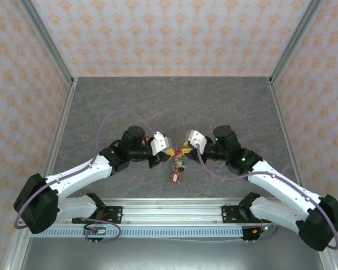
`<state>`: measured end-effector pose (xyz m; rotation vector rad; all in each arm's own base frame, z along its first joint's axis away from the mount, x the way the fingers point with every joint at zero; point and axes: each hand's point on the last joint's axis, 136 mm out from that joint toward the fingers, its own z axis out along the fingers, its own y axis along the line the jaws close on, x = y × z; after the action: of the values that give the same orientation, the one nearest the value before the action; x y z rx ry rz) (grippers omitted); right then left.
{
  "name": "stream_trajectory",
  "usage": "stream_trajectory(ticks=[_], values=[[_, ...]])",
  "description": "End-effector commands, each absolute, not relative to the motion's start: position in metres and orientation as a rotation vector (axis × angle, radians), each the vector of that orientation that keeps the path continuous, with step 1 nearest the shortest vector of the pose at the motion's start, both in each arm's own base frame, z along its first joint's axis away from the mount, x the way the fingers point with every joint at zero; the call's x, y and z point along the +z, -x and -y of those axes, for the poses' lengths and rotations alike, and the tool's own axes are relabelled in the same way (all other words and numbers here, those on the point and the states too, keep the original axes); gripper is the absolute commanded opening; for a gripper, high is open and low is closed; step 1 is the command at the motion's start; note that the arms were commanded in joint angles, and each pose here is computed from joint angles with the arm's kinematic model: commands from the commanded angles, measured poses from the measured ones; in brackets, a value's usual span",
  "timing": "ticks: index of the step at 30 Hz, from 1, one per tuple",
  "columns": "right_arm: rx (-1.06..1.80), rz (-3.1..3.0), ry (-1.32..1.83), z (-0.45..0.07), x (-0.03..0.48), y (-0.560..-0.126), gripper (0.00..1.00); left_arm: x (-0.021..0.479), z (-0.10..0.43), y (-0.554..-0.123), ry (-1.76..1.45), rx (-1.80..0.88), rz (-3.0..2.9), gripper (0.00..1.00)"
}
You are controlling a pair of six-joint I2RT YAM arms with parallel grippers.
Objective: Put the keys on the keyring
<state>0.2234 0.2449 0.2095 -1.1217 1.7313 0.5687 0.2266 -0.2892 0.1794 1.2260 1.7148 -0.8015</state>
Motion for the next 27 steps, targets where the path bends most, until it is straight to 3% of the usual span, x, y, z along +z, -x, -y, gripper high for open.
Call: stream_trajectory(ticks=[1,8,13,15,18,21,27], values=[[0.416,-1.870,0.556,-0.199,0.233,-0.278,0.27,0.214,0.293,-0.241,-1.118,-0.791,-1.631,0.00],[0.181,-2.236,-0.114,-0.101,0.188,-0.309,0.30,0.229,0.283,-0.253,-0.973,-0.758,-1.623,0.00],[0.271,-2.294,-0.588,-0.046,0.148,-0.305,0.29,0.243,0.276,-0.257,-0.892,-0.748,-1.604,0.00],[0.309,-2.282,-0.743,-0.025,0.133,-0.299,0.37,0.247,0.274,-0.257,-0.868,-0.750,-1.594,0.00],[0.266,-2.293,-0.901,0.001,0.116,-0.283,0.35,0.248,0.271,-0.256,-0.857,-0.743,-1.596,0.00],[0.215,-2.322,-0.952,0.012,0.107,-0.274,0.47,0.250,0.270,-0.256,-0.854,-0.737,-1.590,0.00],[0.201,-2.355,-0.906,0.011,0.101,-0.273,0.51,0.250,0.270,-0.256,-0.857,-0.736,-1.583,0.00]])
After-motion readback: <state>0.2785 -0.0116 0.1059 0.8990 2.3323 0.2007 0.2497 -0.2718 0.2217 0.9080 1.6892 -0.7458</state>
